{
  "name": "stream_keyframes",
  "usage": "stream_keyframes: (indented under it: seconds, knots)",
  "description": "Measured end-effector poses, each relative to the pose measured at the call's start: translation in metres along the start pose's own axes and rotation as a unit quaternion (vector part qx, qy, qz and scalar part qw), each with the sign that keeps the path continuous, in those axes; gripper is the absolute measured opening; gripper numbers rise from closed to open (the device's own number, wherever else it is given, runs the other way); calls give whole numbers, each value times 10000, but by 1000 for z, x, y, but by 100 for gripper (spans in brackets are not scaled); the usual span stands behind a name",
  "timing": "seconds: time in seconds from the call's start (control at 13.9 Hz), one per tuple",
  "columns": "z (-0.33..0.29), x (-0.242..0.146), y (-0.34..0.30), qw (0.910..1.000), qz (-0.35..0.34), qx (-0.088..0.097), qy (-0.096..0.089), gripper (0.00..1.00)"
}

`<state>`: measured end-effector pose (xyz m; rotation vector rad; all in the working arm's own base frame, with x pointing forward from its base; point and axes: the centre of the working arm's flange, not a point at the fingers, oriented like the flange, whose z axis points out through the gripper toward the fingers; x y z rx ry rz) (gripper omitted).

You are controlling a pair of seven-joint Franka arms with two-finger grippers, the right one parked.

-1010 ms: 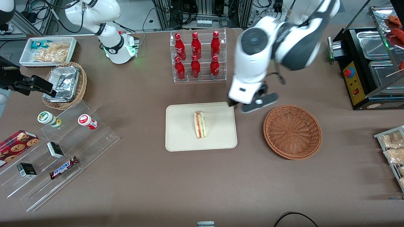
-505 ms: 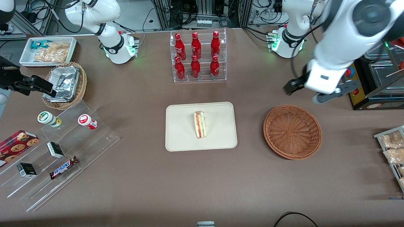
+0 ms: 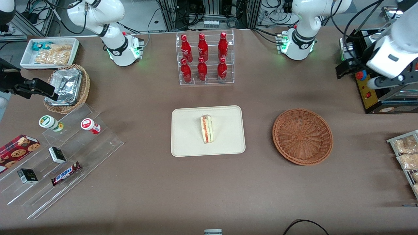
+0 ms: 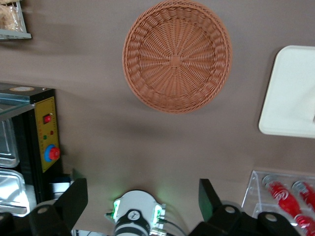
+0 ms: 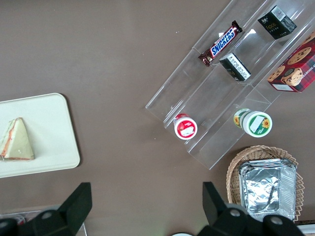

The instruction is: Place sandwich from basket to tray

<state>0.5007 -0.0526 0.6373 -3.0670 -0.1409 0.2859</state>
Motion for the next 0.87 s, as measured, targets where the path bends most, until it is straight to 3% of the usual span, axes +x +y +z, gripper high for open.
stream_keyframes:
  seconds: [0.14,0.51,0.87]
  knots:
    - [-5,0,1,9999,136,-14,100,100]
    - [-18,14,7,9976,171,-117,655,100]
    - [-22,17,-18,9973,-109,-171,708,100]
